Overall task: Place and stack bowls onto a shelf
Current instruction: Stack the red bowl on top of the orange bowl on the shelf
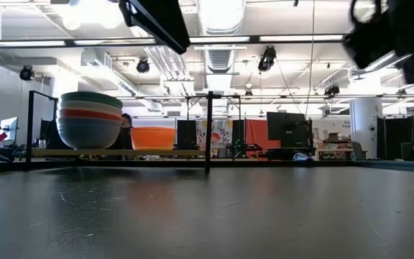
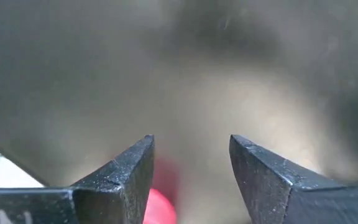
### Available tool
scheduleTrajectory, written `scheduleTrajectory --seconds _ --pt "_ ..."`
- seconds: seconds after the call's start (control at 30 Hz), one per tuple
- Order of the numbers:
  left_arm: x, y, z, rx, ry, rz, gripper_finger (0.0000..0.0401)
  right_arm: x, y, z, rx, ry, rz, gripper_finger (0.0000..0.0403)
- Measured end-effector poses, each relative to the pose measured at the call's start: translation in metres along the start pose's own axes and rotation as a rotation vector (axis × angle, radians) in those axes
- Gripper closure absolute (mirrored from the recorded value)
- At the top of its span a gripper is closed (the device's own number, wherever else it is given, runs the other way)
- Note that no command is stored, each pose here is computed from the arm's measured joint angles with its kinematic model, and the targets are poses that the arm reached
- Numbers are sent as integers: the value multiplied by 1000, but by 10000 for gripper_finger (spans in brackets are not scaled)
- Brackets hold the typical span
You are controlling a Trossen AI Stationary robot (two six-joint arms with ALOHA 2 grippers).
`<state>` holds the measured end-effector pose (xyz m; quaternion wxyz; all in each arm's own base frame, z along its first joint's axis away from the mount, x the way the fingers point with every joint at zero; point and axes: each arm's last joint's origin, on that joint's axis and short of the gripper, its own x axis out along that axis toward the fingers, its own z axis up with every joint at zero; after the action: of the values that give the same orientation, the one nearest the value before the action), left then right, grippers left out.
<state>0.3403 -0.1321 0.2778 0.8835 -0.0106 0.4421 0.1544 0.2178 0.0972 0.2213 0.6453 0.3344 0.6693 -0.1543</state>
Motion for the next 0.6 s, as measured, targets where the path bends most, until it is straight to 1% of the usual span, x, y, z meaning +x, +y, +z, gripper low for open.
scheduleTrajectory --seconds 0.13,0.2,0.37,0.5,0.6 --pt "-1 -13 -7 -9 -6 5 289 6 14 -25 94 15 20 207" --pt "0 -18 -11 -7 0 1 289 11 23 -39 119 17 46 207" --pt "2 -25 -15 -7 7 -4 289 23 44 -72 151 -16 132 207" --pt "4 -26 -16 -6 9 -3 289 35 56 -95 162 -9 176 207" --pt "4 -26 -15 -9 6 -4 289 46 61 -108 163 7 171 207"
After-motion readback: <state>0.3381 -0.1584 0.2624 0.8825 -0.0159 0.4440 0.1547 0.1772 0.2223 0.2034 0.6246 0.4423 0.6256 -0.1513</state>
